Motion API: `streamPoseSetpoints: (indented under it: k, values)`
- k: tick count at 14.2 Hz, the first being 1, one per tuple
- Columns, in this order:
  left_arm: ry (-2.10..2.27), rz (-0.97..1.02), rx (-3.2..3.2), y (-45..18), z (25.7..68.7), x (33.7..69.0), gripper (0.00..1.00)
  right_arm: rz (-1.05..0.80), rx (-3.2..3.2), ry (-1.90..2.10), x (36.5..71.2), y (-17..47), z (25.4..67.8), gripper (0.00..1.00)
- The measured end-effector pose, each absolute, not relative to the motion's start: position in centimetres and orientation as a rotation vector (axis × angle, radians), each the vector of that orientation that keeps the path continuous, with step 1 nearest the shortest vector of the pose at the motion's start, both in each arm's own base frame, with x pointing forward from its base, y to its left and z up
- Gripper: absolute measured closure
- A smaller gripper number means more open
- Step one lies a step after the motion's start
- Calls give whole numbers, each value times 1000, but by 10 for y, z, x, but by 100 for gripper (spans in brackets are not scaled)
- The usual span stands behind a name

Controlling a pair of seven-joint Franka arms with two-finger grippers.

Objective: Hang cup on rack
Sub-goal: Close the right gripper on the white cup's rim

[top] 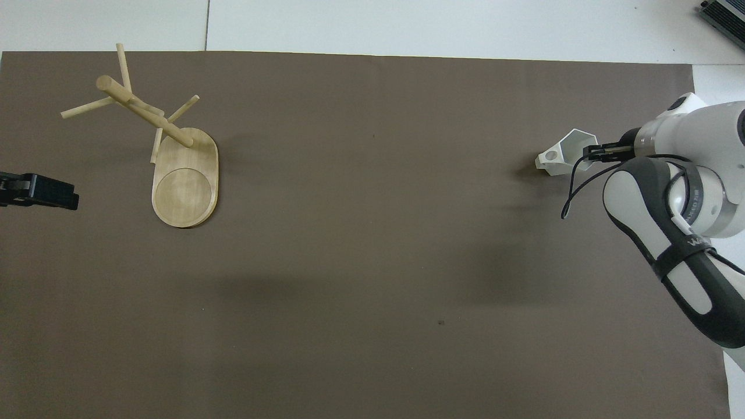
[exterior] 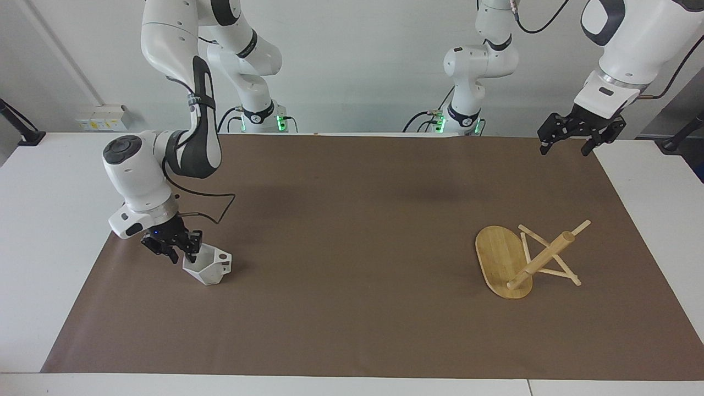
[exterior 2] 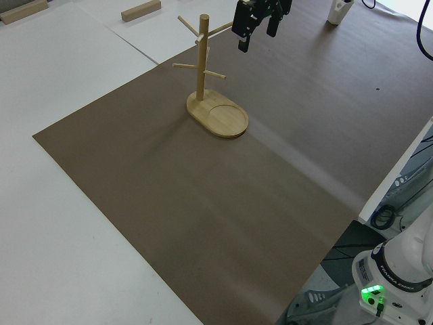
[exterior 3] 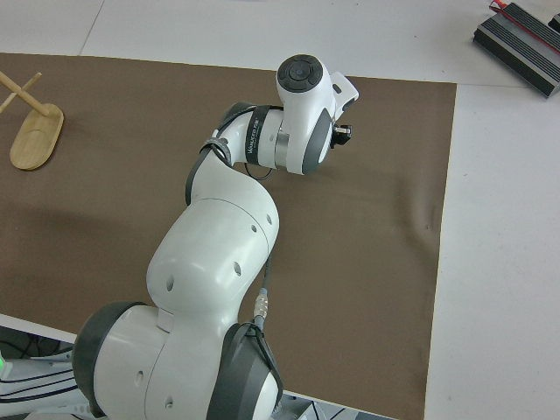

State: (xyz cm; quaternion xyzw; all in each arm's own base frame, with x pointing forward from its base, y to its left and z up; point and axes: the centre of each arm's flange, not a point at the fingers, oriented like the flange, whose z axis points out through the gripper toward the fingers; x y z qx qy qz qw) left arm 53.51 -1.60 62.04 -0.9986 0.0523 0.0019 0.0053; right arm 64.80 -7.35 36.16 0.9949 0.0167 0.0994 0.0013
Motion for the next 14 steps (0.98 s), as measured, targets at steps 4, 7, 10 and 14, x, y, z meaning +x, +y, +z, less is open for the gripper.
streamPoseSetpoints:
  k: [4, 7, 10, 14]
  values:
    - [164, 6, -3127, -16, 620, 535, 0, 312, 3123, 53, 648, -73, 362, 73]
    - [164, 6, -3127, -16, 620, 535, 0, 315, 3123, 53, 648, -73, 363, 74]
    - [164, 6, -3127, -16, 620, 535, 0, 322, 3121, 53, 650, -73, 365, 88]
    - [164, 6, -3127, -16, 620, 535, 0, 332, 3120, 55, 651, -73, 369, 96]
